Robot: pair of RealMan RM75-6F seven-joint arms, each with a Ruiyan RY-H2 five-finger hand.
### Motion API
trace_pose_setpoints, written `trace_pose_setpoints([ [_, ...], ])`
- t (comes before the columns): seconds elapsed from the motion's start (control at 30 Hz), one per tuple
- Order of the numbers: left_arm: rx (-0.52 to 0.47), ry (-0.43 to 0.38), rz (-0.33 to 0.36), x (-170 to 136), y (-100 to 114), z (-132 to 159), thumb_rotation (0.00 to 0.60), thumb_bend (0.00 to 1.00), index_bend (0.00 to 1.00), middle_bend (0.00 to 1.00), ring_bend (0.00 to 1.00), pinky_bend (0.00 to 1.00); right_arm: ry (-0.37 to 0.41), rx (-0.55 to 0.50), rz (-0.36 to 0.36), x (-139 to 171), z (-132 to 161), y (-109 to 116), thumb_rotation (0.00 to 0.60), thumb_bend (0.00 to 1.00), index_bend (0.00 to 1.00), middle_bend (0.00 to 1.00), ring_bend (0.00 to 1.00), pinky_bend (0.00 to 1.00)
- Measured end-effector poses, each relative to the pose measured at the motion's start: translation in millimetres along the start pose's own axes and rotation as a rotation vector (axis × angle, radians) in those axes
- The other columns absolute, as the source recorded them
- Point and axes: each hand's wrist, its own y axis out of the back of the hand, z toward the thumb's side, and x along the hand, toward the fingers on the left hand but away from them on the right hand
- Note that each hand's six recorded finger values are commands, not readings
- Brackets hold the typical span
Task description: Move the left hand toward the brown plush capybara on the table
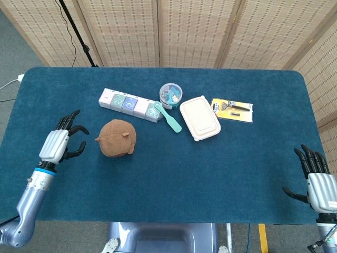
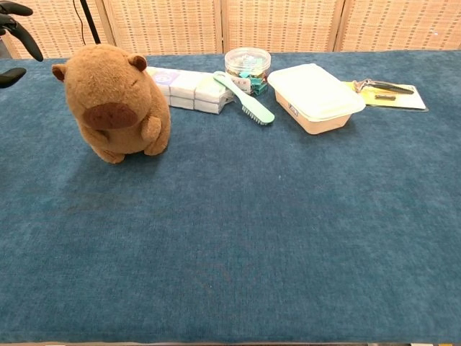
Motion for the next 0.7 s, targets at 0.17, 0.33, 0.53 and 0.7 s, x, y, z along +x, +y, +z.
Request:
trace_pose_setpoints([
  [0.17, -0.030, -0.033, 0.014, -1, -5, 8, 0.600, 0.44, 0.44, 0.00, 0.00, 0.00, -0.002, -0.005, 0.006, -1, 0, -1, 0.600, 0.00, 0.00, 0.00, 0.00, 0.00],
  [0.33, -0.051, -0.048, 0.015, 0, -13, 13, 0.600, 0.44, 0.44, 0.00, 0.00, 0.00, -0.003, -0.010, 0.010, -1, -1, -2, 0.600, 0.00, 0.00, 0.00, 0.00, 0.00],
  [0.53, -0.055, -0.054, 0.023, -1, -18, 15, 0.600, 0.44, 0.44, 0.00, 0.00, 0.00, -0.007, -0.017, 0.011, -1, -3, -1, 0.600, 0.00, 0.00, 0.00, 0.00, 0.00],
  [0.7, -0.063, -0.044, 0.023, 0, -22, 14, 0.600, 0.44, 0.45, 0.00, 0.00, 0.00, -0.005, -0.020, 0.014, -1, -3, -1, 0.600, 0.00, 0.00, 0.00, 0.00, 0.00],
])
